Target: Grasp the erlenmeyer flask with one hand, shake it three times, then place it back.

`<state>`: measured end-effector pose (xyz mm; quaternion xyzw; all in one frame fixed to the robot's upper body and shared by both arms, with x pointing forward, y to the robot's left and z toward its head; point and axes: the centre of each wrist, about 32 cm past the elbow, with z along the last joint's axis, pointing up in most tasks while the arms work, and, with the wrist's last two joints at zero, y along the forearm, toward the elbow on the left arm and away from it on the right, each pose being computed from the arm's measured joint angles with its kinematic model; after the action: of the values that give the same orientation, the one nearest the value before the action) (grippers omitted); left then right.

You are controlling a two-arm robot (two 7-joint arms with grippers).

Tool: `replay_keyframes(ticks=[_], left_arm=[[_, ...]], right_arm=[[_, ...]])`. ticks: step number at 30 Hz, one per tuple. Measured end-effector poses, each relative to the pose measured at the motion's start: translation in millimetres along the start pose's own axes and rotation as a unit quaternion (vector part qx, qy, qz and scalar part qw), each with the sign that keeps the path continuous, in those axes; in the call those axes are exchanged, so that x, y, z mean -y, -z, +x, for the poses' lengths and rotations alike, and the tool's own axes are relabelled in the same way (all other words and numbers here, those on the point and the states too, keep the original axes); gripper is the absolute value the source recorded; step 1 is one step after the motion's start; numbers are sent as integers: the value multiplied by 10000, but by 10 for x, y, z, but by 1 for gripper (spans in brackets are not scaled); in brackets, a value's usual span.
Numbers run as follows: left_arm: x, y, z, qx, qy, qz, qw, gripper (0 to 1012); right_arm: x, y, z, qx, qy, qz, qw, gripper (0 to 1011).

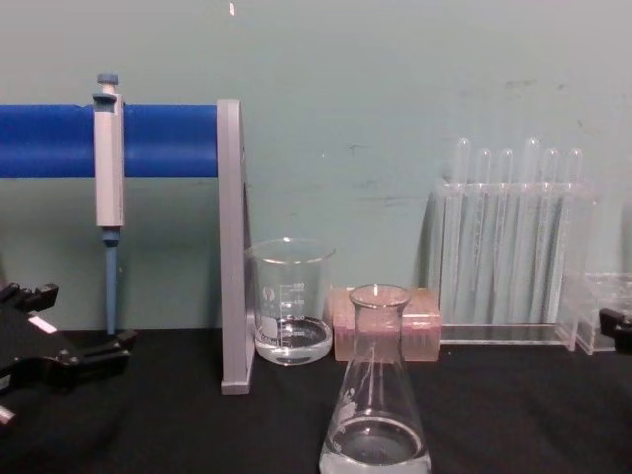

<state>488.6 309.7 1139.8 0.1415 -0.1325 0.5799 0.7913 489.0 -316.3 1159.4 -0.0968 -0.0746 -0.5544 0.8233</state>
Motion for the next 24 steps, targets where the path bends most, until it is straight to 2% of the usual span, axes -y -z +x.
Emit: replay_keyframes(ticks=[6, 12, 24], left_arm=[[0, 0, 0, 0, 0, 0, 10000, 1001], [0, 0, 0, 0, 0, 0, 10000, 1001], [0, 0, 0, 0, 0, 0, 10000, 1001]], right_arm=[[11, -47, 15, -396, -233, -3, 9989, 1003], [9, -87, 12, -654, -574, 30, 9962, 1003], [-57, -135, -56, -822, -1313, 85, 9879, 1003]])
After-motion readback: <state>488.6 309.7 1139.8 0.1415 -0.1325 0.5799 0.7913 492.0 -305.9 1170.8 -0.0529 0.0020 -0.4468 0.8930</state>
